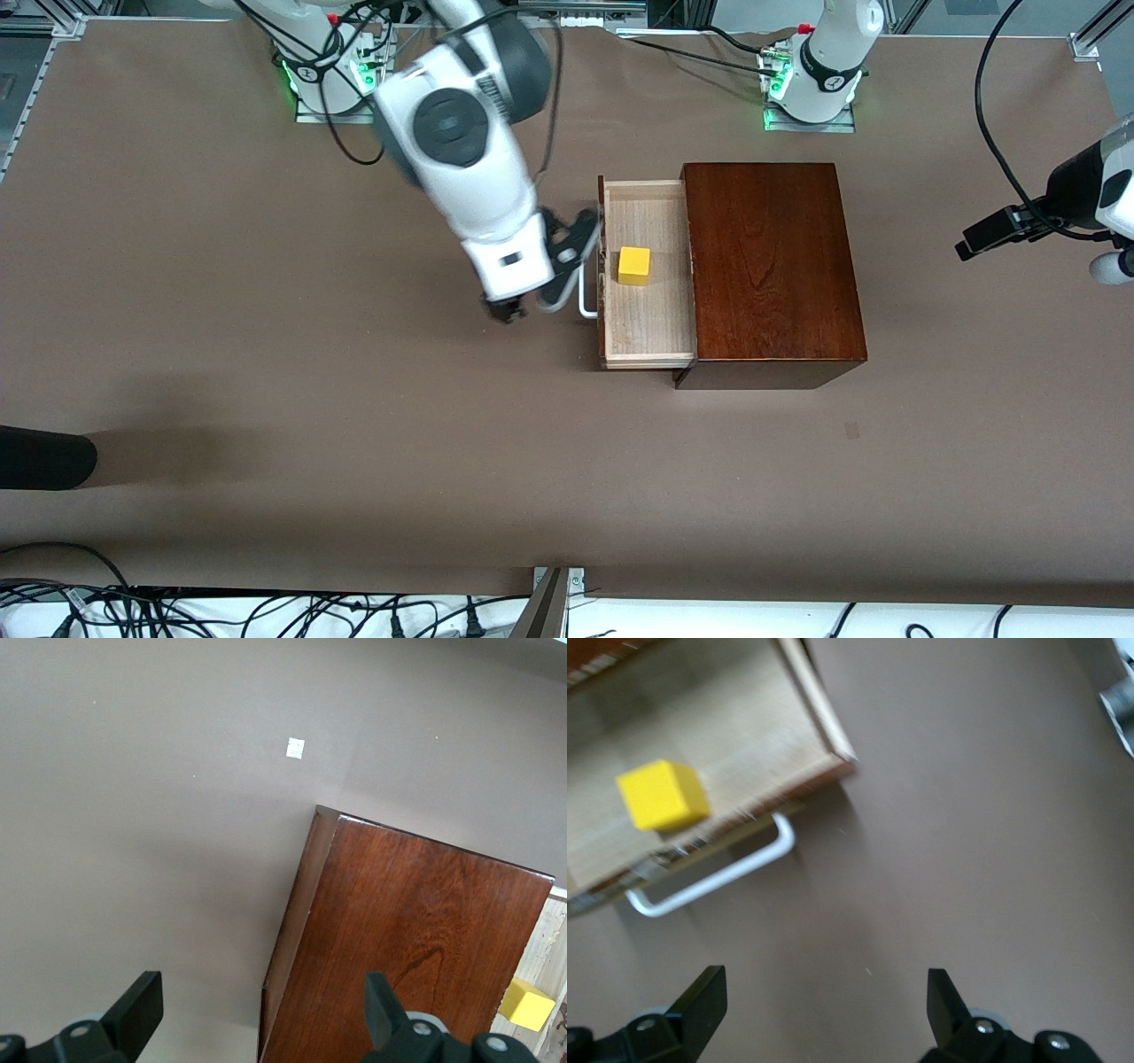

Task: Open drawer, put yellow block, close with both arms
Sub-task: 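Open the right gripper and withdraw it from the drawer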

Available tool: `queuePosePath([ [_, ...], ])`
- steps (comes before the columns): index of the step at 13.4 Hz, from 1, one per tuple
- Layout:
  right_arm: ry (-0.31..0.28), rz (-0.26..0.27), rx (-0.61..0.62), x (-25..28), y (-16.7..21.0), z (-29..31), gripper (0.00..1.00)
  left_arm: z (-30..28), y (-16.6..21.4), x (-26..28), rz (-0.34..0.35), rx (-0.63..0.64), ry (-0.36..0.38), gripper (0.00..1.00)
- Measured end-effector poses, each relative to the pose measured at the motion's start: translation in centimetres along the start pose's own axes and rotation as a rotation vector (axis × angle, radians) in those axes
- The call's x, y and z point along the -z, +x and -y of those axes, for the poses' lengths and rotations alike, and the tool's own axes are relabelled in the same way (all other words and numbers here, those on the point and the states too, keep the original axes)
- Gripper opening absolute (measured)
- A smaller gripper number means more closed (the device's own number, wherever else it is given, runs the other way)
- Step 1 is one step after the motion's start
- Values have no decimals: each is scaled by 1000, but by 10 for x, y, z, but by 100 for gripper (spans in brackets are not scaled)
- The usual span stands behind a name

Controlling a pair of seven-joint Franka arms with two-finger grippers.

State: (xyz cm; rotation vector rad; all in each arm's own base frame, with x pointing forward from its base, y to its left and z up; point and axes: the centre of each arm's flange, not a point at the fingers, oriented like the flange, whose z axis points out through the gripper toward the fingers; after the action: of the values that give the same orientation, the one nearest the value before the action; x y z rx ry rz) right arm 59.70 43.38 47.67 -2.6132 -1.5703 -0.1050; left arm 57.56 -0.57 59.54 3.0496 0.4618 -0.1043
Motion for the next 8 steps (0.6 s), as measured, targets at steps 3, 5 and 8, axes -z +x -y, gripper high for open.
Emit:
queuePosePath([
  [3, -17, 32, -73, 13, -29, -42, 100, -19, -2, -8, 14, -33, 4, 100],
  [5, -31, 75, -123, 28, -52, -64, 100, -27, -4, -11, 20, -47, 3, 100],
  [8, -62, 120, -206, 50, -91, -102, 100, -57, -17, -6, 28, -90, -27, 100],
])
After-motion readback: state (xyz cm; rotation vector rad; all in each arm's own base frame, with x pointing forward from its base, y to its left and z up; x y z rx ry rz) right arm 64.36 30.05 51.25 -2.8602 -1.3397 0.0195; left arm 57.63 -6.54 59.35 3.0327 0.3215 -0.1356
